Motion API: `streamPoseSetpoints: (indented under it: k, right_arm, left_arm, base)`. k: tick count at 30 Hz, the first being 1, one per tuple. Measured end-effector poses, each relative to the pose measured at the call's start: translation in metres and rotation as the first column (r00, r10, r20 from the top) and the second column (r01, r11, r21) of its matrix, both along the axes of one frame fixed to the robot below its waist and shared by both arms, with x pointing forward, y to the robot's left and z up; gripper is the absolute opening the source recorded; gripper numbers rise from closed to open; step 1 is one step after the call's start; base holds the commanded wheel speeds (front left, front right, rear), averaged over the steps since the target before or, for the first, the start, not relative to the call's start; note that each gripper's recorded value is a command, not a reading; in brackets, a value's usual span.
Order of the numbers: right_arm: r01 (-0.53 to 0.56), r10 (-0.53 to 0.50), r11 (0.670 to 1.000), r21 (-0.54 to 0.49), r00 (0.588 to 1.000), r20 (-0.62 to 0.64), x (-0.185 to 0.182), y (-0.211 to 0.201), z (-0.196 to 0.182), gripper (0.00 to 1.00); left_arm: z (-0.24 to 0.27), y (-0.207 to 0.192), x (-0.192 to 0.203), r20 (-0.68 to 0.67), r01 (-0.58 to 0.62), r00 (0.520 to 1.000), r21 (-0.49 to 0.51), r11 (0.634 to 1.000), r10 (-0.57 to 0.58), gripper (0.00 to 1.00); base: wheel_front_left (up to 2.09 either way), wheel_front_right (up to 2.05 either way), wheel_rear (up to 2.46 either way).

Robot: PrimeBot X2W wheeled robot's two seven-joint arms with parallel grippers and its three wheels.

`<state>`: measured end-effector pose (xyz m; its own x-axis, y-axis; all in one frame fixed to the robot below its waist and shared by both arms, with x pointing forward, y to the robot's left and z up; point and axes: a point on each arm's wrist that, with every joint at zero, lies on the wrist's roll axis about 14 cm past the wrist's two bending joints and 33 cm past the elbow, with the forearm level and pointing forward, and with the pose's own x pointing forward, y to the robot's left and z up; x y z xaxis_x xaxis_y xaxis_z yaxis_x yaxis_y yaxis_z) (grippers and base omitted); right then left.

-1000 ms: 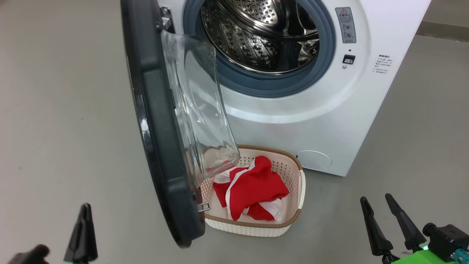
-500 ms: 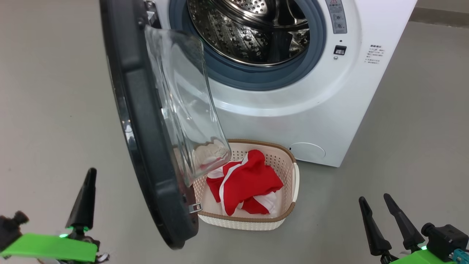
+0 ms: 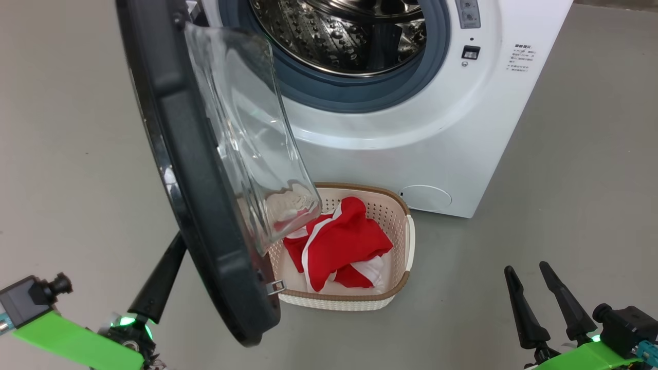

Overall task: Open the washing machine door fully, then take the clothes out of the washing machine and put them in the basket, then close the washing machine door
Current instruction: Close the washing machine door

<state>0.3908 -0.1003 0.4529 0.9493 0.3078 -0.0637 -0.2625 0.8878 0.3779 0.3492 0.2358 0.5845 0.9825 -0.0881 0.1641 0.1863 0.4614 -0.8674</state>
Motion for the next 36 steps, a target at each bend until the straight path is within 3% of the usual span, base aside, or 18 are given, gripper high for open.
streamPoseSetpoints:
  k: [20,36]
  right_arm:
    - [0.050,-0.050,0.999,0.002,0.999,-0.012,0.003,-0.015,-0.005,1.00]
    - [0.172,-0.172,0.985,0.012,0.985,-0.024,0.007,-0.049,-0.009,1.00]
  left_arm:
    - [0.009,-0.068,0.033,0.027,0.218,0.975,0.058,0.974,-0.219,0.00]
    - [0.008,-0.120,0.089,0.071,0.312,0.945,0.092,0.946,-0.319,0.00]
  base:
    - [0.00,0.00,0.00]
    - [0.00,0.00,0.00]
